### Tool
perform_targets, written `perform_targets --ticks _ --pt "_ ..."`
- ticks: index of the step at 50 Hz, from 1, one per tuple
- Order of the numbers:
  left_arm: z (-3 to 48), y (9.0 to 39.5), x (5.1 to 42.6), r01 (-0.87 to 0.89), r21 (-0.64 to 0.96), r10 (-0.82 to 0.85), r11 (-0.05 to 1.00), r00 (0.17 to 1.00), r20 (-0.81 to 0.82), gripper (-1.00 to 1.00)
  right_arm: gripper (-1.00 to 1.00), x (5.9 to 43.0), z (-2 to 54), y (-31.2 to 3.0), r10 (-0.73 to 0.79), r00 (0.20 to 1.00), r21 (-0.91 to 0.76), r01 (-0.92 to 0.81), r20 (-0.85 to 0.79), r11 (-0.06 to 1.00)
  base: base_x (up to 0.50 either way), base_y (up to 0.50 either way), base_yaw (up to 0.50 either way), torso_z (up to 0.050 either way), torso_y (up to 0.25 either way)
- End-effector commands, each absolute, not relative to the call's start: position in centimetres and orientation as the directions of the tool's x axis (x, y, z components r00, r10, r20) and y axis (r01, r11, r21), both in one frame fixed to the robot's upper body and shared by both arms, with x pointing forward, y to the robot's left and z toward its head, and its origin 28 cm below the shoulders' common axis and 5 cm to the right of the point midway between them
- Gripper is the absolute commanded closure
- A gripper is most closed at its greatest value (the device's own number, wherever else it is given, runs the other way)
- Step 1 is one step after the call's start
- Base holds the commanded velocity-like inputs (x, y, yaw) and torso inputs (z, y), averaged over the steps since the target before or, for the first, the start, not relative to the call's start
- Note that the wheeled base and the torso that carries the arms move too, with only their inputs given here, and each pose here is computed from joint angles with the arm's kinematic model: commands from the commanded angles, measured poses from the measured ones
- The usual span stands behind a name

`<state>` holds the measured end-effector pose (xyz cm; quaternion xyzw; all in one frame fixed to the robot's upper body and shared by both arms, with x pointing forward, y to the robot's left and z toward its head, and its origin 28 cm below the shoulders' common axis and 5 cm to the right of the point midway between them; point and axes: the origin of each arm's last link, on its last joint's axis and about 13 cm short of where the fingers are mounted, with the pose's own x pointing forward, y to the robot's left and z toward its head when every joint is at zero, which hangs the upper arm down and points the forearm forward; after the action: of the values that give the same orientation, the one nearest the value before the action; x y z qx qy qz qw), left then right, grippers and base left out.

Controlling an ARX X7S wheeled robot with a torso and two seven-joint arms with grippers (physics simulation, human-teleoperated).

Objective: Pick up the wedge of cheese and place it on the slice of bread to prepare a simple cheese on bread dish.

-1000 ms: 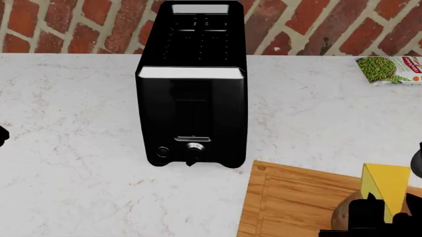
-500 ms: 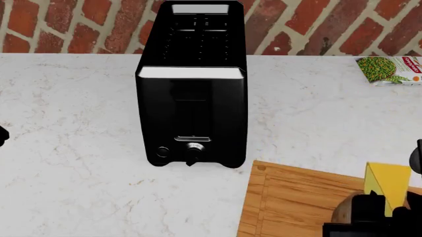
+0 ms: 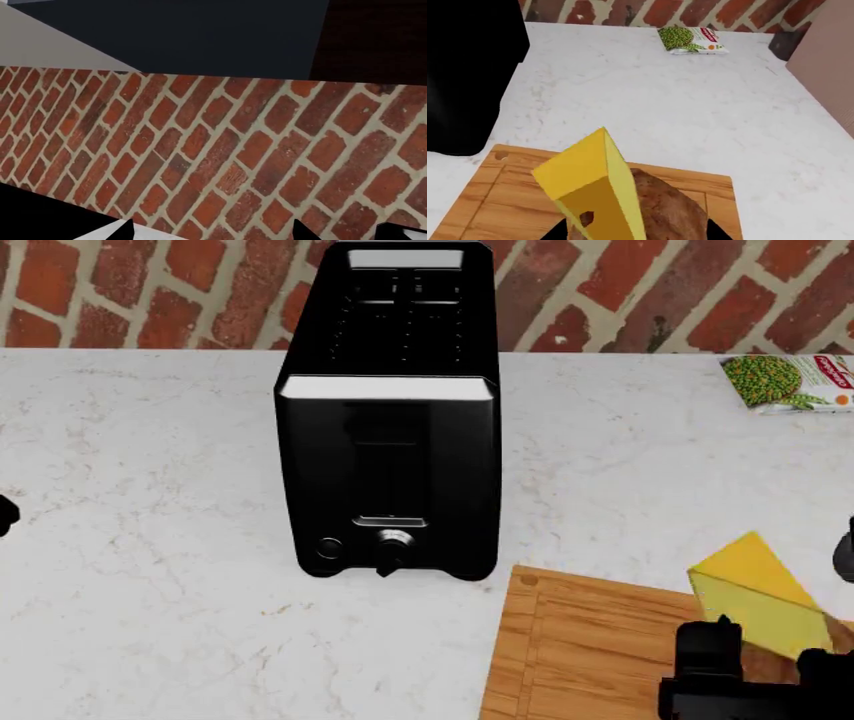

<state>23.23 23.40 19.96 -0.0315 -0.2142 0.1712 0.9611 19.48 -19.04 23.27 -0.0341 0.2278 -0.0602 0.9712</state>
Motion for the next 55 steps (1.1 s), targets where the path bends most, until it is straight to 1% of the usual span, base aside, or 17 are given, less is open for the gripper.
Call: perform_targets --ticks 1,11,24,27,32,36,39,45,55 --pt "20.0 23.4 23.3 -0.316 -0.133 0.343 0.939 0.850 0.401 -1.00 -1.00 18.9 22.7 -18.6 -0.093 0.864 -0.101 0.049 -0.494 0.994 0.00 0.00 0.00 0.000 0.000" --pt "20.0 23.4 23.3 -0.317 -0.132 0.343 0.939 0.850 0.401 -1.00 -1.00 18.1 24.7 -18.2 -0.108 0.887 -0.150 0.044 -0.448 0.988 0.00 0.00 0.00 0.000 0.000" --pt "20.0 23.4 23.3 -0.315 -0.135 0.342 0.940 0.848 0.404 -1.00 -1.00 15.3 31.1 -16.8 -0.129 0.955 -0.256 0.059 -0.268 0.965 0.00 0.00 0.00 0.000 0.000" --pt "19.9 23.4 23.3 -0.314 -0.135 0.342 0.940 0.849 0.404 -1.00 -1.00 14.1 33.2 -16.1 -0.136 0.971 -0.300 0.073 -0.197 0.951 0.00 0.00 0.00 0.000 0.000" --pt "19.9 23.4 23.2 -0.313 -0.136 0.341 0.940 0.848 0.405 -1.00 -1.00 12.9 35.4 -15.1 -0.130 0.983 -0.341 0.078 -0.133 0.937 0.00 0.00 0.00 0.000 0.000" --pt "19.9 23.4 23.2 -0.311 -0.137 0.340 0.940 0.848 0.406 -1.00 -1.00 11.5 38.1 -14.2 -0.135 0.990 -0.391 0.110 -0.038 0.914 0.00 0.00 0.00 0.000 0.000" --pt "19.9 23.5 23.2 -0.311 -0.138 0.341 0.940 0.848 0.407 -1.00 -1.00 10.6 39.4 -13.7 -0.129 0.992 -0.425 0.116 -0.002 0.898 0.00 0.00 0.00 0.000 0.000" --pt "20.0 23.5 23.1 -0.309 -0.139 0.339 0.941 0.849 0.406 -1.00 -1.00 10.4 40.1 -13.6 -0.114 0.991 -0.449 0.132 0.067 0.884 0.00 0.00 0.00 0.000 0.000" --pt "19.9 23.5 23.2 -0.309 -0.137 0.338 0.941 0.850 0.405 -1.00 -1.00 10.0 39.6 -13.0 -0.082 0.988 -0.464 0.134 0.131 0.875 0.00 0.00 0.00 0.000 0.000"
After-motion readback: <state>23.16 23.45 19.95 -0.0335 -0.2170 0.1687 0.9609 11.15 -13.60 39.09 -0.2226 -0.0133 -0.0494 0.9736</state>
